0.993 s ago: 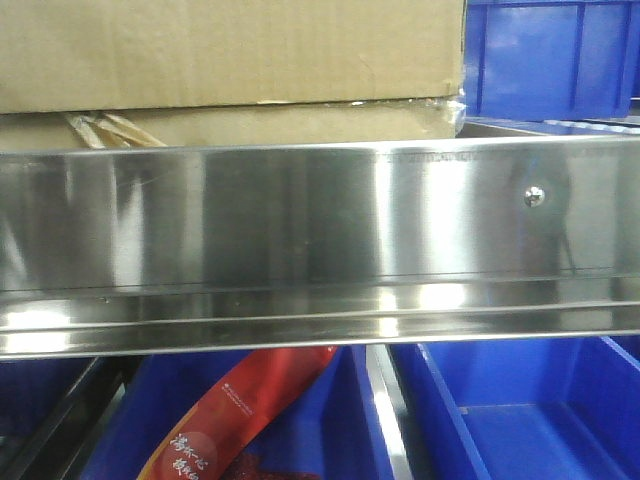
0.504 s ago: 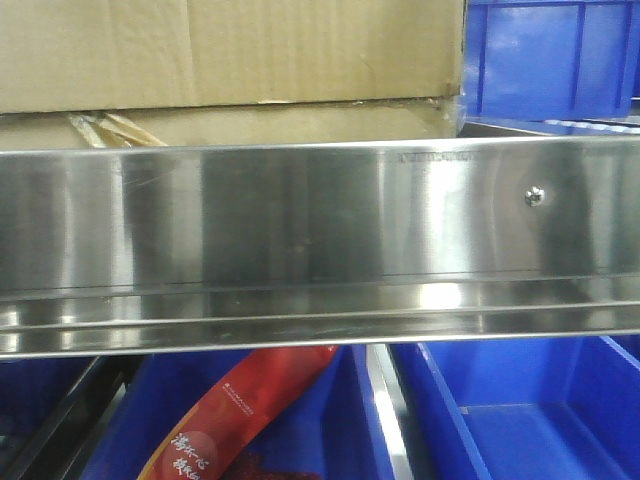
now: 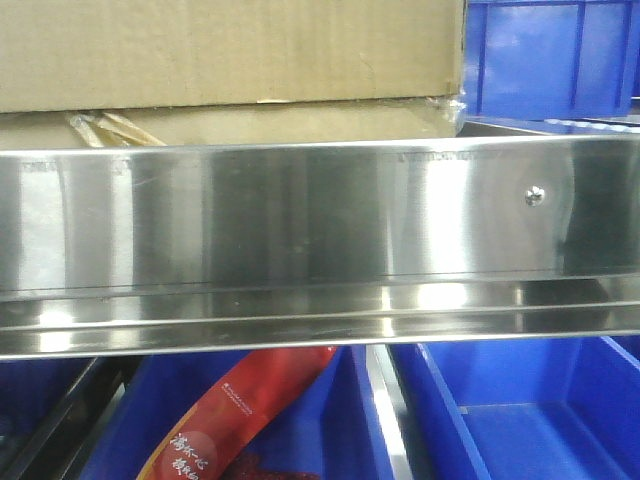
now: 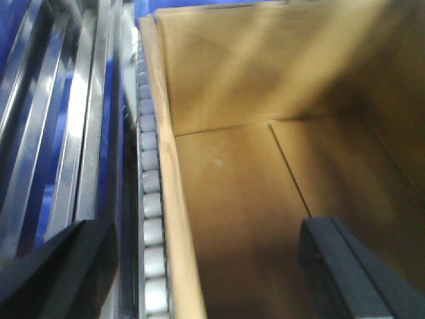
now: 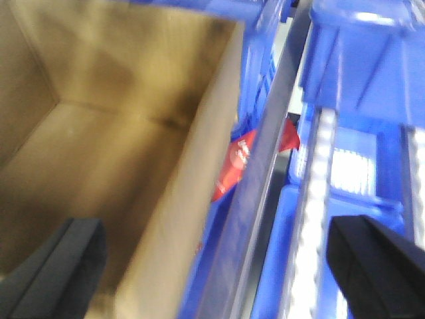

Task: Grab carton from right shelf to conveyor
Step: 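Clamp the carton's side walls with both grippers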

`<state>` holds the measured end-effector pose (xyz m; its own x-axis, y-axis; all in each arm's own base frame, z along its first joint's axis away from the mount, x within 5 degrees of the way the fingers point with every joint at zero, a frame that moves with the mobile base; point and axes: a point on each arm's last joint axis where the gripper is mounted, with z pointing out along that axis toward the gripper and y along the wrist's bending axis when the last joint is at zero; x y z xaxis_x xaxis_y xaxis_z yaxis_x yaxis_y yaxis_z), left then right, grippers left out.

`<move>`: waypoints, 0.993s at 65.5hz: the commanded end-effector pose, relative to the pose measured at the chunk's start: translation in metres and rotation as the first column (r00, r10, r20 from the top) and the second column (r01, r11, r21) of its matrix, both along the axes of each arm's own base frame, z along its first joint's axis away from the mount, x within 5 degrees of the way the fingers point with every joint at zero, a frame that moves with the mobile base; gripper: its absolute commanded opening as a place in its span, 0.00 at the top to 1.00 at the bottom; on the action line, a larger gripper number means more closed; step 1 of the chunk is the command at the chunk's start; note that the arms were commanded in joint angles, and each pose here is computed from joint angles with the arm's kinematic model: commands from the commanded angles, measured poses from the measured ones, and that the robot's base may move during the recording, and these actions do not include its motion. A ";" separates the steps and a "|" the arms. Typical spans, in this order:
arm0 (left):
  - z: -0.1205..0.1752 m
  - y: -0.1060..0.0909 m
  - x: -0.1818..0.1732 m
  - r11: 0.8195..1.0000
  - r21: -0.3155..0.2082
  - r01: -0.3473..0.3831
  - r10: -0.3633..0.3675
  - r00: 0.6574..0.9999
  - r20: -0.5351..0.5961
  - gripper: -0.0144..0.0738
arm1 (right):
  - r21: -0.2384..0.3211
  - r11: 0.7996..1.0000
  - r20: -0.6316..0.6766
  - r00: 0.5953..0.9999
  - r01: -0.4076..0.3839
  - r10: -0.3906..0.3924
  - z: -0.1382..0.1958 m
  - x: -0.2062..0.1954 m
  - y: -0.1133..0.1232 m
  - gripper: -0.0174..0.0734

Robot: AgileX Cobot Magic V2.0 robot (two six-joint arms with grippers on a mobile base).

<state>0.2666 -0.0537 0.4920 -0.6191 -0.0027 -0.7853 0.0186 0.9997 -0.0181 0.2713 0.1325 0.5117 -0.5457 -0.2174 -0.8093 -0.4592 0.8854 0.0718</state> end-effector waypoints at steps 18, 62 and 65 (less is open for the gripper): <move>-0.031 -0.001 0.048 0.996 0.037 -0.084 0.086 0.994 -0.065 0.31 | -0.041 0.999 -0.066 0.998 -0.019 0.016 -0.040 0.057 0.036 0.19; -0.067 0.010 0.082 0.990 0.054 -0.131 0.139 0.972 -0.190 0.84 | -0.066 0.998 -0.130 0.991 -0.015 0.006 -0.076 0.089 0.051 0.88; -0.067 0.009 0.082 0.990 0.052 -0.131 0.138 0.972 -0.192 0.83 | -0.066 0.998 -0.130 0.991 -0.015 0.006 -0.076 0.089 0.051 0.88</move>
<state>0.3500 -0.0460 0.4215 -0.7614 -0.0629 -0.6452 -0.1061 0.9940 0.0282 0.3602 0.1857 0.4286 -0.6719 -0.2803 -0.6856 -0.4588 0.8842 0.0881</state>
